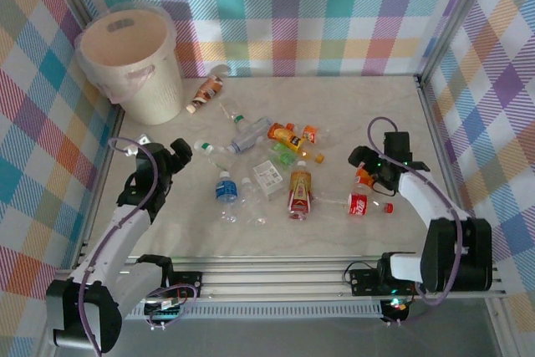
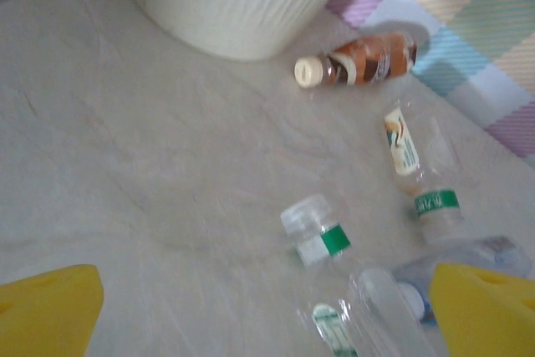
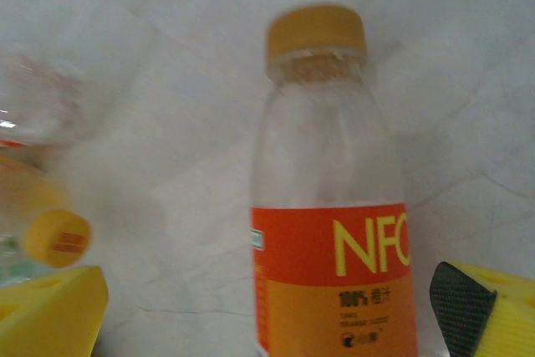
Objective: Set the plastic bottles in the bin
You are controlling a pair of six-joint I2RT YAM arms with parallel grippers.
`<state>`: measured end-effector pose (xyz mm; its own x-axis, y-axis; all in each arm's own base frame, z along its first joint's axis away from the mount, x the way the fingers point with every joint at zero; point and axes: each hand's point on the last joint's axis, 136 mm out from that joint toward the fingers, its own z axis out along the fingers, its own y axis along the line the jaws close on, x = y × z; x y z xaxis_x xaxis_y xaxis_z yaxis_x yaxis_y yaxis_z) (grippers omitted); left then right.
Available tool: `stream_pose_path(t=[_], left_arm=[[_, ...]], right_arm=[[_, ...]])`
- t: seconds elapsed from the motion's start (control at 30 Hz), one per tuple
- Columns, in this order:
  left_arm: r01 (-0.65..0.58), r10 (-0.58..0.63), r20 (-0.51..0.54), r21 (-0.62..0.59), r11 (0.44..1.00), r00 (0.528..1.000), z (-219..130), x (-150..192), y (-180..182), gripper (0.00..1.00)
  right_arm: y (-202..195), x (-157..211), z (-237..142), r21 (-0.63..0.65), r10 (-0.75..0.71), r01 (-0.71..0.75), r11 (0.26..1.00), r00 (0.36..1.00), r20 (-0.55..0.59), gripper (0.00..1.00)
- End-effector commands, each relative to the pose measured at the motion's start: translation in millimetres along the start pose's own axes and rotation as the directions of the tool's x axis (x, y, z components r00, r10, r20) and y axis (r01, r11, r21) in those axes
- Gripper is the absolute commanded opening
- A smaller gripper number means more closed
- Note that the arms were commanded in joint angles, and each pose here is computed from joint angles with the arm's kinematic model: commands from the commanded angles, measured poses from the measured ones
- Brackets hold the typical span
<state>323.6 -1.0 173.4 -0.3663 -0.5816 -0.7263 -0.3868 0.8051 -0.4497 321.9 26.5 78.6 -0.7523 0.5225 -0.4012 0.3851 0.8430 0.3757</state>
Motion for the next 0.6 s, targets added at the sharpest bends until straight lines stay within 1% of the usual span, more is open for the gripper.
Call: stream_pose_path(t=[0.0,0.07,0.17,0.27,0.4,0.57], left_arm=[[0.035,-0.033,-0.085,0.024,0.999,0.996,-5.5,9.6,-9.2,1.0],[0.035,-0.031,-0.096,0.038,0.999,0.995,-4.9,9.8,-13.0,1.0],[0.03,-0.018,-0.113,0.105,0.994,0.993,-4.1,10.2,-26.8,1.0],[0.038,-0.017,-0.13,0.163,0.986,0.991,-2.6,11.7,-38.9,1.0],[0.047,-0.009,-0.159,0.235,0.971,0.987,0.0,14.5,-55.4,1.0],[0.044,0.015,-0.201,0.286,0.957,0.979,1.4,18.5,-73.0,1.0]], right_arm=[[-8.2,10.4,6.7,0.061,-0.005,0.01,0.998,0.997,-0.082,1.0],[-9.7,12.5,13.5,0.073,-0.009,0.017,0.997,0.994,-0.107,1.0],[-10.1,14.4,22.0,0.083,-0.043,0.055,0.995,0.989,-0.142,0.95],[-14.3,14.6,27.7,0.123,-0.065,0.086,0.989,0.984,-0.163,0.91],[-15.8,13.9,34.2,0.135,-0.068,0.09,0.987,0.985,-0.161,0.81],[-11.3,10.8,37.5,0.124,-0.071,0.09,0.988,0.987,-0.147,0.7]])
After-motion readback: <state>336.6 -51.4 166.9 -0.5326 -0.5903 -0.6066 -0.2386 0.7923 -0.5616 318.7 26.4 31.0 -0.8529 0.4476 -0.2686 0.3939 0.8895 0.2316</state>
